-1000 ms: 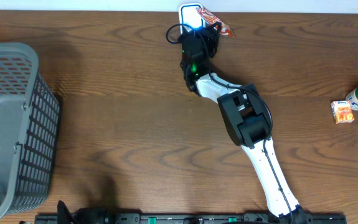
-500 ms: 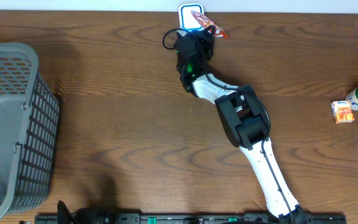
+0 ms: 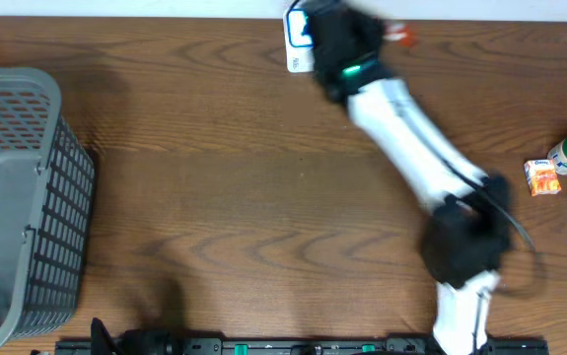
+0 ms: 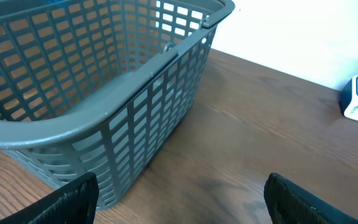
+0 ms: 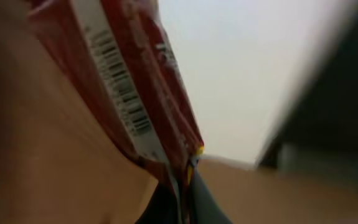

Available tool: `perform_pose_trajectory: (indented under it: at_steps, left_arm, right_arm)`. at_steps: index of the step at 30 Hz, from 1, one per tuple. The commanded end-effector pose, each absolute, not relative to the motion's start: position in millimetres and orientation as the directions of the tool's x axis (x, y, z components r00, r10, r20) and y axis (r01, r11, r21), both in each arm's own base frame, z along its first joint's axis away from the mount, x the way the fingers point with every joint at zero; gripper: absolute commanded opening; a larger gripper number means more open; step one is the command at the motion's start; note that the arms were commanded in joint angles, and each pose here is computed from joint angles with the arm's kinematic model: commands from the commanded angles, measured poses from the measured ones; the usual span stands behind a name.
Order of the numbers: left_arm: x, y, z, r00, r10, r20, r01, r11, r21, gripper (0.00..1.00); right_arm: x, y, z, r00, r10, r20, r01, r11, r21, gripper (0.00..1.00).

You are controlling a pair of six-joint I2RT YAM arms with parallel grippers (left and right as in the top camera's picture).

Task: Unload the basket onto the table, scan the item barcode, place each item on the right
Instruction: 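Move the bar to the right table edge and release it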

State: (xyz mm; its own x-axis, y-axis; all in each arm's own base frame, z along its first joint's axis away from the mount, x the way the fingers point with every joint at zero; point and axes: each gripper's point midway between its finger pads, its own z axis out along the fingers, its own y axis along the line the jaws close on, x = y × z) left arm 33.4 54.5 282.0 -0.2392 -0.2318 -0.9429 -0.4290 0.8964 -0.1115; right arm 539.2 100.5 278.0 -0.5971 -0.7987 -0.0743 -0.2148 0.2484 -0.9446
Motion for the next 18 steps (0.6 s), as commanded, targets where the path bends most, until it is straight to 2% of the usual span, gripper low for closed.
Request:
perform_pose_trajectory:
  at_steps: [1, 4, 6, 7, 8, 11, 14, 18]
  left_arm:
    - [33.7, 54.2, 282.3, -0.237, -0.232, -0.943, -0.425, 0.898, -0.114, 0.85]
    - [33.7, 54.2, 282.3, -0.237, -0.232, -0.943, -0.425, 0.898, -0.114, 0.85]
    - [33.7, 54.2, 282.3, -0.237, -0.232, -0.943, -0.425, 0.898, -0.114, 0.85]
    - [33.7, 54.2, 282.3, -0.237, -0.232, -0.943, -0.425, 0.898, -0.114, 0.85]
    - [33.7, 54.2, 282.3, -0.237, -0.232, -0.943, -0.425, 0.898, -0.114, 0.86]
    - [33.7, 54.2, 282.3, -0.237, -0.232, -0.943, -0.425, 0.898, -0.114, 0.85]
    - [33.7, 54.2, 282.3, -0.237, -0.232, -0.943, -0.425, 0.898, -0.114, 0.85]
    - [33.7, 54.2, 282.3, -0.237, -0.232, -0.943, -0.425, 0.898, -0.114, 0.85]
  right_arm:
    - [516.8, 27.3, 335.4, -0.679, -0.626, -0.384, 0.040, 0.490, -0.871, 0.01]
    - [494.0, -40.9, 357.3, -0.724, -0.504, -0.472, 0.142, 0.561, -0.816, 0.01]
    - [481.2, -81.1, 355.6, -0.751, -0.411, -0.517, 0.196, 0.608, -0.769, 0.01]
    - [475.2, -100.1, 350.7, -0.763, -0.359, -0.537, 0.222, 0.635, -0.740, 0.01]
    - [461.6, -137.3, 335.8, -0.786, -0.232, -0.573, 0.287, 0.685, -0.670, 0.01]
    - [441.3, -183.6, 298.1, -0.802, -0.014, -0.597, 0.380, 0.760, -0.528, 0.01]
    - [420.6, -220.1, 269.0, -0.788, 0.160, -0.594, 0.490, 0.748, -0.448, 0.01]
    - [378.9, -265.1, 215.4, -0.729, 0.391, -0.562, 0.649, 0.657, -0.384, 0.01]
